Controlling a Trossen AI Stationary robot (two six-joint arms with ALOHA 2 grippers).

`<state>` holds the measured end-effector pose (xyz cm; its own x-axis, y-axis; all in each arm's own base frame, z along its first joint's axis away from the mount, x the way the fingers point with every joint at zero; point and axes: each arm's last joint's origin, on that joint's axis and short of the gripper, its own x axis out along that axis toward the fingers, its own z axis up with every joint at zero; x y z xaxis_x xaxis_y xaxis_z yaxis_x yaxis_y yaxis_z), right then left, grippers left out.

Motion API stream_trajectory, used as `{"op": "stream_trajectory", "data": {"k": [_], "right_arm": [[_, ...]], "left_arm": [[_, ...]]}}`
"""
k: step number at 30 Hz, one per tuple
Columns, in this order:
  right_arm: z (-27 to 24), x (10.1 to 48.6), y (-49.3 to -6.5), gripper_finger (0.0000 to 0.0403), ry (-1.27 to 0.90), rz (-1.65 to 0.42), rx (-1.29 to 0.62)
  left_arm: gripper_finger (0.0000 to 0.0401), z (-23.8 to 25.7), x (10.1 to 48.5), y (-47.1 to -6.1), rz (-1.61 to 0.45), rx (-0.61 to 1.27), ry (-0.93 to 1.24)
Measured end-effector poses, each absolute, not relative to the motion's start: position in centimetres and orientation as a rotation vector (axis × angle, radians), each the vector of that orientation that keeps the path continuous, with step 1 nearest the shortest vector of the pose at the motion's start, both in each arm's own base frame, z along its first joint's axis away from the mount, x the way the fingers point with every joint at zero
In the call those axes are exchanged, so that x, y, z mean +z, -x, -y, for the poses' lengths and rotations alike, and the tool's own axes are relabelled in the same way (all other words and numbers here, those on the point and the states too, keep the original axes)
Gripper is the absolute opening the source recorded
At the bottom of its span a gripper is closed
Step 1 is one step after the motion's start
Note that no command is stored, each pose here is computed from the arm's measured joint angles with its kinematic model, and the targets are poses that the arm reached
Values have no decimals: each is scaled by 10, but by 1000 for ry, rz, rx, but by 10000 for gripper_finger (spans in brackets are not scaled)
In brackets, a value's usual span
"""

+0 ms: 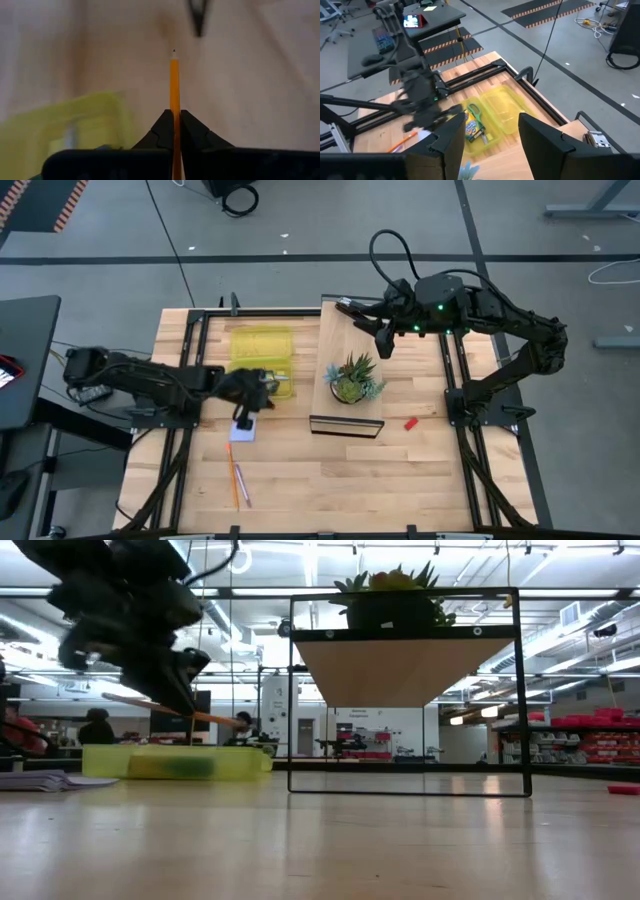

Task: Pack school essentials
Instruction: Put the orange pencil into the yellow supply box

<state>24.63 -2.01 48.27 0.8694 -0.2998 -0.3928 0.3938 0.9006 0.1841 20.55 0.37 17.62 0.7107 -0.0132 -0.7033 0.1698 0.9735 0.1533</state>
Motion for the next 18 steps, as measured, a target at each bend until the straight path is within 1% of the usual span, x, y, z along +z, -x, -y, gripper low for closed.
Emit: {"op": "stream_trajectory", "data": {"k": [6,11,18], "right_arm": [[19,483,-246,190,-271,-364,-370],[19,483,-246,190,-271,-363,-370],[19,483,-246,190,-272,-364,-370]], "left_arm": [[8,-39,174,-202,-769,48,-187],[10,-61,174,-196,-775,135,-196],[8,-84,161,-183,-739,231,-157]]}}
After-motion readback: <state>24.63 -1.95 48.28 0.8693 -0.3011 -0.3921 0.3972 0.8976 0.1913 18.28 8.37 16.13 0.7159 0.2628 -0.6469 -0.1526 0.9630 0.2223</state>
